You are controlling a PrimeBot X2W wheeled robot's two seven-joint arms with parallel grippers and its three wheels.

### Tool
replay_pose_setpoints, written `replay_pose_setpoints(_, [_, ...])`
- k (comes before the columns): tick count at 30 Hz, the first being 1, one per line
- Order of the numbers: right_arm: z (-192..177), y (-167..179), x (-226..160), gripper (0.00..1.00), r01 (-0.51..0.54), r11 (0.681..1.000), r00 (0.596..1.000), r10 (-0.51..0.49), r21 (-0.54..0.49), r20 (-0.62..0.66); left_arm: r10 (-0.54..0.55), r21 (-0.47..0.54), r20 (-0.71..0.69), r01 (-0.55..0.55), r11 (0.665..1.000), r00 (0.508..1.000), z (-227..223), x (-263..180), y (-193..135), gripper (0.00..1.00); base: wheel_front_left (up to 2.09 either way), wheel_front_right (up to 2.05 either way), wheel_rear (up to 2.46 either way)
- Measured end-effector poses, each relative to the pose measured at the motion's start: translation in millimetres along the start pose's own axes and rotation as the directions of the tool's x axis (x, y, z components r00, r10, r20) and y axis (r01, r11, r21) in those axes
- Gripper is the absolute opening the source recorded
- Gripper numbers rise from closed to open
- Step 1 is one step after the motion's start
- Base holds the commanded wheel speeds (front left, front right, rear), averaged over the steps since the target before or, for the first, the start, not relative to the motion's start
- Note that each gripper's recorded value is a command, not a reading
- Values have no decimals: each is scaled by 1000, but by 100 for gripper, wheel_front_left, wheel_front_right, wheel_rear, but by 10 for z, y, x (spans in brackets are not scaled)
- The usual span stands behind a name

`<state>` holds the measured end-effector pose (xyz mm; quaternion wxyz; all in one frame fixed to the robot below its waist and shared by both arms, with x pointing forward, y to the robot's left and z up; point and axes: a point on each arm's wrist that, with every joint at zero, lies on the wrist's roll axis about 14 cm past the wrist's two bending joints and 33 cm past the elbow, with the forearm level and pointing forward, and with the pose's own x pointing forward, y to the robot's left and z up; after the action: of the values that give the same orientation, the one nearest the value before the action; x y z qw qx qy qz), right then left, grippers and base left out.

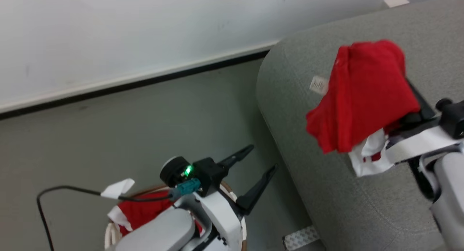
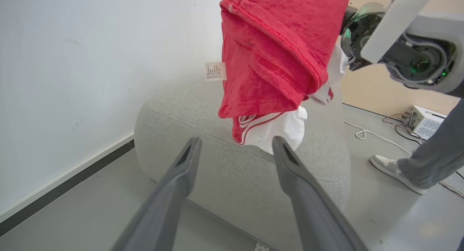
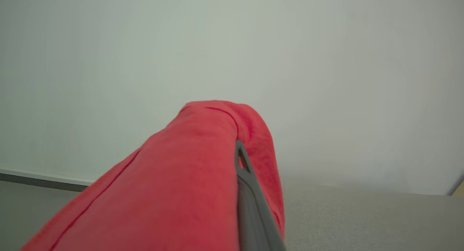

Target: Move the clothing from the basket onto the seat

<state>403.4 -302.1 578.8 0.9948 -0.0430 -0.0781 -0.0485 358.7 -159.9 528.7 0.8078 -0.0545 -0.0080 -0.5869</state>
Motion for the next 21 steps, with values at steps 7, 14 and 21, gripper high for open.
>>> replay_pose_setpoints(7, [71,-479,724,0,78,988,997,-78,-137,1,3,-3,16,-3,1000,1000,-129,109,605,100,0,0,0])
replay_pose_setpoints(14, [1,-1068,1500,0,162,937,981,-187,-310,-51,43,-33,40,-42,999,998,-425,127,1193,100,0,0,0])
replay_pose_setpoints(21, [-860,-1425,1743,0,215,887,929,-315,-408,-196,98,-111,51,-92,990,994,-796,22,1502,100,0,0,0])
